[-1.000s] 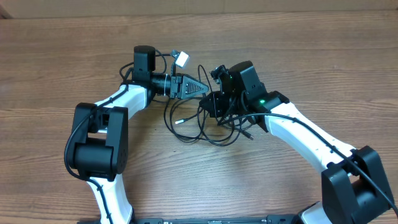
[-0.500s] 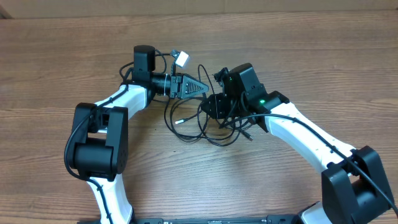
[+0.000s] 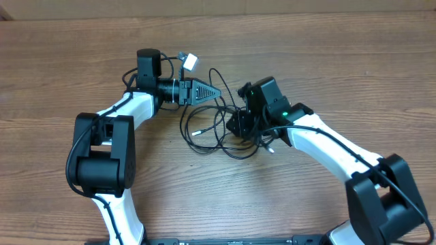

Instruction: Untangle cables

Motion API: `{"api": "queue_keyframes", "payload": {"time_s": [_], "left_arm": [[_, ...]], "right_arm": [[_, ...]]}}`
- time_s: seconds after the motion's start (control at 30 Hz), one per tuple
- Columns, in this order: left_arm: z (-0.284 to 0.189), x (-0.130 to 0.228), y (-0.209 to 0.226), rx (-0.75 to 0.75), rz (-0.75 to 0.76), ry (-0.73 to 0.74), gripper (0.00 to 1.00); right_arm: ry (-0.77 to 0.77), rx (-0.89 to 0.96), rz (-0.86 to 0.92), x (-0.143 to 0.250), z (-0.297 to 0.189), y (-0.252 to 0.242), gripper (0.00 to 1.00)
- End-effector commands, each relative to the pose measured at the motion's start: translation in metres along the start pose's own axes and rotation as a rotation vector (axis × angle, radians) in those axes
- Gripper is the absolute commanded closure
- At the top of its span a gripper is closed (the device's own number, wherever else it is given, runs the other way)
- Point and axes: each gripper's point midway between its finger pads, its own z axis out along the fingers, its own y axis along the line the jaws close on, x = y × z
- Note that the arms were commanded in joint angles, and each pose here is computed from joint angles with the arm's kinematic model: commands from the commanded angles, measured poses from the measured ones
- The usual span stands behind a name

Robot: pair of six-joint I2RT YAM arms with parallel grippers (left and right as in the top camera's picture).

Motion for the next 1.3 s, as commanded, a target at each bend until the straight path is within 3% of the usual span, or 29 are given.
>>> {"api": "queue_keyframes", "payload": {"time_s": [0.0,0.17,0.4,0.57,0.7,0.87,1.03,1.13,1.27], "left_arm": [[-0.002,-0.002,0.0,0.004,-0.007,-0.003,0.96],[-0.003,-0.002,0.0,0.004,-0.007,-0.003,0.96],[-0.003,-0.005,-0.004,0.023,-0.087,0.004,0.96],[-0.003,-0.027,-0.018,0.012,-0.118,-0.001,0.96],[-0.004,-0.057,-0.055,0.001,-0.052,-0.028,0.96],[-0.011,-0.096,-0.139,0.035,0.237,-0.173,0.96],[-0.029,-0.13,-0.173,0.049,0.262,-0.325,0.96],[-0.044,-0.144,-0.18,0.066,0.2,-0.408,0.96],[-0.053,-0.146,-0.19,0.056,0.192,-0.39,0.96]], "right_arm": [[0.043,0.073,0.047,0.015,0.015,-0.02,0.69],[0.034,0.125,0.16,0.014,0.015,-0.035,0.83],[0.064,0.174,0.322,0.023,0.011,-0.054,0.91],[0.078,0.19,0.351,0.027,0.012,-0.057,0.95],[0.078,0.203,0.352,0.028,0.011,-0.059,0.96],[0.078,0.205,0.352,0.028,0.011,-0.06,0.96],[0.078,0.206,0.352,0.028,0.011,-0.06,0.96],[0.075,0.214,0.355,0.028,0.011,-0.061,0.96],[0.051,0.28,0.419,0.028,0.008,-0.074,0.96]]}}
